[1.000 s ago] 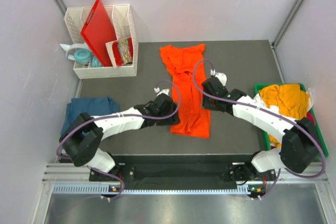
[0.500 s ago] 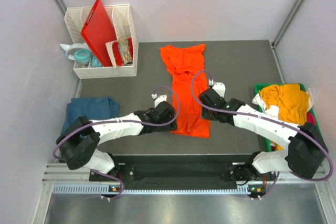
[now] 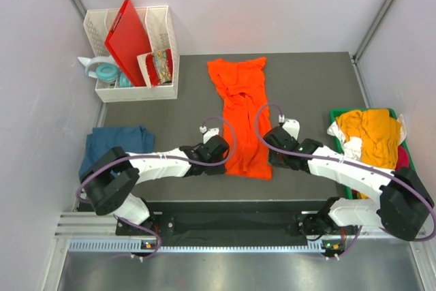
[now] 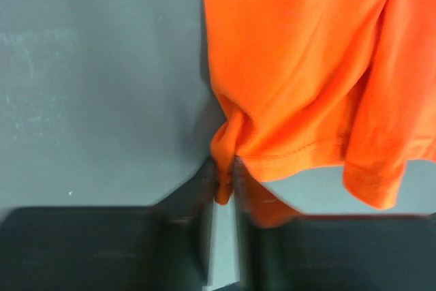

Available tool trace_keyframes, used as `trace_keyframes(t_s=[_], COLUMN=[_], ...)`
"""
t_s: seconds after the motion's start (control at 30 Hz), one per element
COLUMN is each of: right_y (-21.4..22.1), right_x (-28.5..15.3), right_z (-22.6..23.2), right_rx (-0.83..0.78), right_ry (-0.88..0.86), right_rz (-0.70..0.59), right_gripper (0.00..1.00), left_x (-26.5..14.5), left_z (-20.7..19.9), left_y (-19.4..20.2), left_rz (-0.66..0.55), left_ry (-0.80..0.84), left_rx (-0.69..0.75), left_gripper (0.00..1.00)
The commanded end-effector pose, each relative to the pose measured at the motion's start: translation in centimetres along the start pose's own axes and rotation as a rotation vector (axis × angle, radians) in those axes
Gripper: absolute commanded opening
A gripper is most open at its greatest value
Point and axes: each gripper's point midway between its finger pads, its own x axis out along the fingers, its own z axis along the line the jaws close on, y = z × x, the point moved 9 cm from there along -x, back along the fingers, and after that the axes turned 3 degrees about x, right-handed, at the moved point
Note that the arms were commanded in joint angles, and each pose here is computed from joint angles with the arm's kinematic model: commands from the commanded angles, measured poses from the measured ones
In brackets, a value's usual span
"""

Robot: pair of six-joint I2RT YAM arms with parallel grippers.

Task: Fold and stack the t-shirts
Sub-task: Grab the bottom of the folded rectangular tshirt with both arms

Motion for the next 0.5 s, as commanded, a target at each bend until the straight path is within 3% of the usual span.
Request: trace_keyframes(t_s=[0.0, 0.03, 0.47], right_y=[0.3, 0.5, 3.9], right_x=[-0.6, -0.5, -0.3], right_z=[0.0, -0.1, 1.2], right_rx=[0.037, 0.041, 0.037], right_ry=[-0.030, -0.033, -0.131], right_rz=[-0.015, -0.008, 0.076], right_gripper=[0.47, 0.46, 0.49], left_x=[-0.2, -0.3, 0.1], left_z=[0.9, 1.1, 1.6], left_y=[1.3, 1.6, 3.3], left_rz=[0.042, 0.049, 0.101], left_ry=[-0.025, -0.028, -0.030], left_rx=[0.000, 0.001, 0.020], left_gripper=[0.04, 0.00, 0.00])
